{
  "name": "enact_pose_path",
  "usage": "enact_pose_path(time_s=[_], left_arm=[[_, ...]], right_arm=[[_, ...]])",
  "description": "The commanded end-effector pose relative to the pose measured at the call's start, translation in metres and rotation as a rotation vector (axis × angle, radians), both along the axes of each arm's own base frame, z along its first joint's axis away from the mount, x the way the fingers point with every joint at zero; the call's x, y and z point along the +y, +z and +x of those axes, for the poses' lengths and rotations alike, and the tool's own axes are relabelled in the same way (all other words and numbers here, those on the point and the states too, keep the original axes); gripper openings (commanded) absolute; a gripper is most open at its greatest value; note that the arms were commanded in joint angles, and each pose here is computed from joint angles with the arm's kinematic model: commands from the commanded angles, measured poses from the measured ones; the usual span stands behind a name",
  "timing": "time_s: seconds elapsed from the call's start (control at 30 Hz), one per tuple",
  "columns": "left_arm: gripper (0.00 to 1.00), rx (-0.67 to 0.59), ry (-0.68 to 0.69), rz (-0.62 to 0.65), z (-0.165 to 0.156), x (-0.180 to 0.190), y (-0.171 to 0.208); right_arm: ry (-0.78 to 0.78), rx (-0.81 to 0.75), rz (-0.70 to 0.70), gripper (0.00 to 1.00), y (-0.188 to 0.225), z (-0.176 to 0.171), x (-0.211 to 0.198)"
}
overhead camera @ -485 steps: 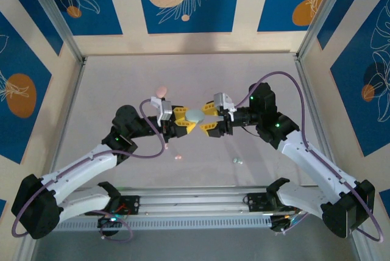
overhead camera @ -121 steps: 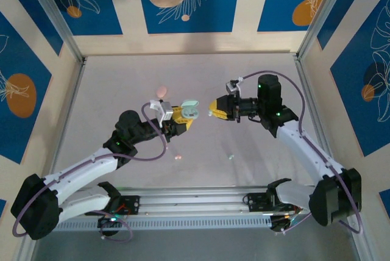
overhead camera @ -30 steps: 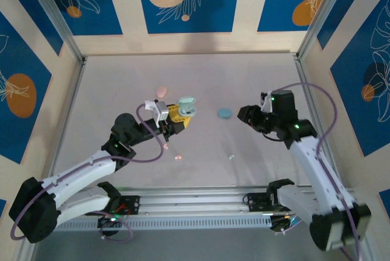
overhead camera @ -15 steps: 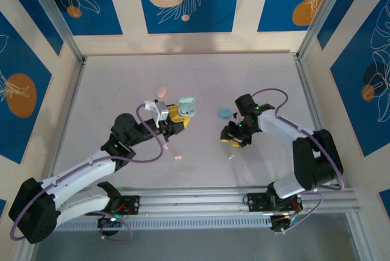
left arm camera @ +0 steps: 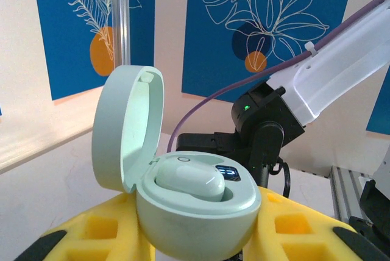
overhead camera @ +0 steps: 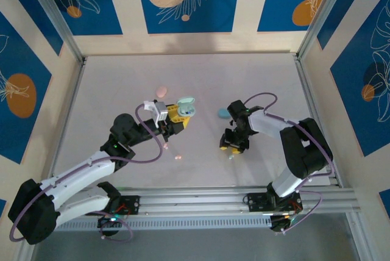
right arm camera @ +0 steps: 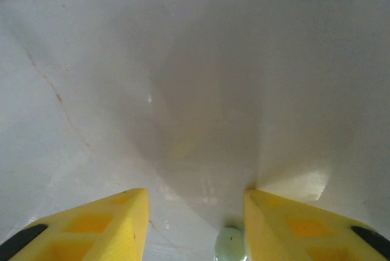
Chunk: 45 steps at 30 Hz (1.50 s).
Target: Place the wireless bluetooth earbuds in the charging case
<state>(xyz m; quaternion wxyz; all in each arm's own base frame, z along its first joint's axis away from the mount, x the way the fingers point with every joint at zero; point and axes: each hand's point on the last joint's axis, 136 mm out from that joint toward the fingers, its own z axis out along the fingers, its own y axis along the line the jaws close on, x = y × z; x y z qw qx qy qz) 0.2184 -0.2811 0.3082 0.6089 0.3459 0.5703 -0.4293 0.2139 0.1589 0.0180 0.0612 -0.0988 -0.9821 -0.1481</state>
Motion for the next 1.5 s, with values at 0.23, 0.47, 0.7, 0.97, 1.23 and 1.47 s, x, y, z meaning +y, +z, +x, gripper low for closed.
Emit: enact_pose_path(time_s=[0.23, 0.47, 0.7, 0.97, 1.23, 1.47], left_arm=[[0.33, -0.023, -0.007, -0.028, -0.001, -0.002, 0.011], [0.33, -0.02, -0.009, -0.028, -0.001, -0.002, 0.01], [0.33, -0.016, -0.012, -0.029, -0.001, -0.003, 0.01], [0.33, -0.016, -0.005, -0.025, -0.001, -0.002, 0.011], [0.33, -0.017, -0.004, -0.023, 0.0, -0.002, 0.011], [0.33, -0.013, -0.001, -0.019, 0.0, -0.002, 0.01]], right_arm=[[-0.029, 0.077, -0.036, 0.46, 0.002, -0.037, -0.009], [-0.034, 0.073, 0.025, 0.46, 0.008, -0.047, -0.001], [0.0, 0.061, 0.098, 0.46, 0.017, -0.049, 0.016], [-0.018, -0.036, 0.057, 0.45, 0.031, -0.031, -0.002], [-0.069, -0.058, 0.143, 0.41, 0.017, -0.021, -0.008], [-0.068, -0.016, 0.183, 0.41, 0.005, -0.021, -0.002]])
